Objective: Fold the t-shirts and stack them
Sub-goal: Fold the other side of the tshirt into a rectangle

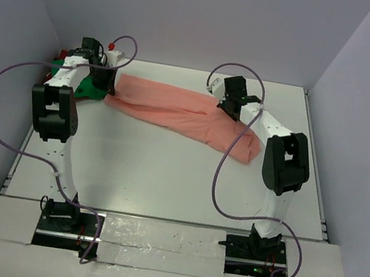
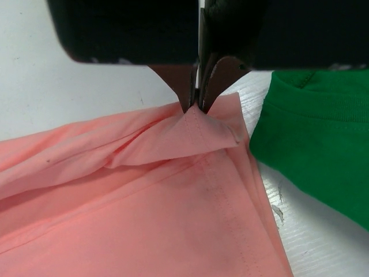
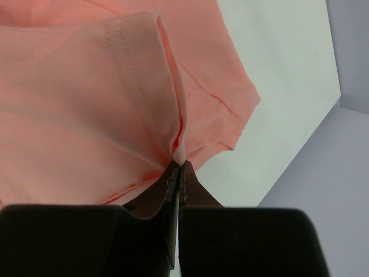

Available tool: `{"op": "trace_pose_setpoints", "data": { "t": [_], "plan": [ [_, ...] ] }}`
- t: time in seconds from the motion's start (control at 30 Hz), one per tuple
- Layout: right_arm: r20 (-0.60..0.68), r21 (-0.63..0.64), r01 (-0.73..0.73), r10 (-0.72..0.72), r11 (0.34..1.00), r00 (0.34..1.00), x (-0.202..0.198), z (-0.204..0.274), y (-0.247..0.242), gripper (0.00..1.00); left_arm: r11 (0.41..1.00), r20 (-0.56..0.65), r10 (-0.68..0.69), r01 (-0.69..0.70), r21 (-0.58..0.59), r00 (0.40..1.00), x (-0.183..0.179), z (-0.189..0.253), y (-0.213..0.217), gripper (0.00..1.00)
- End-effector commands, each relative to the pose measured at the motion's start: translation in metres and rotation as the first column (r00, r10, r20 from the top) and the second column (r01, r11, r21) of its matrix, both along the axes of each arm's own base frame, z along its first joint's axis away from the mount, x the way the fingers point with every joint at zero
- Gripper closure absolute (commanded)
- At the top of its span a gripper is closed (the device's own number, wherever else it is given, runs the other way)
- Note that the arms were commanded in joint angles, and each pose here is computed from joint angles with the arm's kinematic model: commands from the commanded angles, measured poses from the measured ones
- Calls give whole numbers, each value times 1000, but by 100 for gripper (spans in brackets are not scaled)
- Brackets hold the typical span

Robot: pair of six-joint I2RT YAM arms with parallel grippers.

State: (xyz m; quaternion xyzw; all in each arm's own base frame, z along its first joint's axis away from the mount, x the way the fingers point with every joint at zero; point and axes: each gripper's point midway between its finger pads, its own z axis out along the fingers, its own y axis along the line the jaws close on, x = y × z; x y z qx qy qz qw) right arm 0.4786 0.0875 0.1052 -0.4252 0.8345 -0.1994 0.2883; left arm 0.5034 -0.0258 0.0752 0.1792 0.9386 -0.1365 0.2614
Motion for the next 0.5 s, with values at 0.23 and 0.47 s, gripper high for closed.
{"op": "trace_pose_setpoints", "data": {
  "t": [0.23, 0.47],
  "plan": [
    [124, 57, 87, -94, 995, 988, 54, 12, -9, 48, 998, 78, 59, -60, 6, 995, 32, -6, -1, 29],
    [203, 152, 137, -167, 979, 965, 46, 11, -8, 6, 992, 198, 123, -127, 5, 972, 39, 7, -4, 1]
  ]
}}
